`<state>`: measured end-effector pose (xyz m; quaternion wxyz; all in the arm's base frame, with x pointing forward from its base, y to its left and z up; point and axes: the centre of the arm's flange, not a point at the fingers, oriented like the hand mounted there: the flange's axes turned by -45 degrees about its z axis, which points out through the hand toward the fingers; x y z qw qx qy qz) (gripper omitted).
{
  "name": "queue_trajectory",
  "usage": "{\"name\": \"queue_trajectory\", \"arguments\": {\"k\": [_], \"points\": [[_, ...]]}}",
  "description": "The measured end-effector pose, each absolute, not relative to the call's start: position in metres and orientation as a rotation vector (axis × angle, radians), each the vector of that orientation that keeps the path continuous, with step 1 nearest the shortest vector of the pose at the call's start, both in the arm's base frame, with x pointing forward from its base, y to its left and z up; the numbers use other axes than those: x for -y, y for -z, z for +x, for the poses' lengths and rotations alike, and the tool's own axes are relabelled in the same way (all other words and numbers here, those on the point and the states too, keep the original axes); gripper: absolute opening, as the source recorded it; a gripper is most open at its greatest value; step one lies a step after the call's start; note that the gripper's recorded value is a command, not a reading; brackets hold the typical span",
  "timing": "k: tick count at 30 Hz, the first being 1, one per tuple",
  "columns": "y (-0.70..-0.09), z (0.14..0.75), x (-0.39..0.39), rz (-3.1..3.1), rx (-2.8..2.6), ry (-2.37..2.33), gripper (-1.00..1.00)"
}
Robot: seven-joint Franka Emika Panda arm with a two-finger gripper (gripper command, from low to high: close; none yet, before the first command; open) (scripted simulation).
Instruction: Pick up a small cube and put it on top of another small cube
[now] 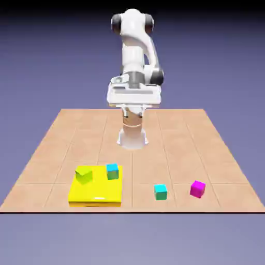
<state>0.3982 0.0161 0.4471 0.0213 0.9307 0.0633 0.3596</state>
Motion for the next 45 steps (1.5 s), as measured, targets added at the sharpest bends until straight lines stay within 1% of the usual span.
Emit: {"name": "queue_trajectory", "arguments": {"k": [8,18,27,28,31,32,34,37,39,45], "points": [[-0.36,0.438,-0.086,2.745,-0.891,-0.474,0.0],[-0.247,0.449,-0.157,2.276,-1.568,0.186,0.0],[-0.162,0.444,-0.209,1.726,-1.957,0.565,0.0],[-0.162,0.444,-0.209,1.726,-1.957,0.565,0.0],[-0.114,0.448,-0.186,1.727,-1.956,0.564,0.0],[-0.102,0.448,-0.18,1.726,-1.957,0.564,-1.0],[-0.102,0.448,-0.18,1.727,-1.958,0.565,-1.0],[-0.151,0.446,-0.204,1.729,-1.956,0.566,-1.0],[-0.163,0.442,-0.226,1.721,-1.988,0.618,-1.0],[-0.173,0.466,-0.141,2.232,-1.489,0.769,-1.0]]}}
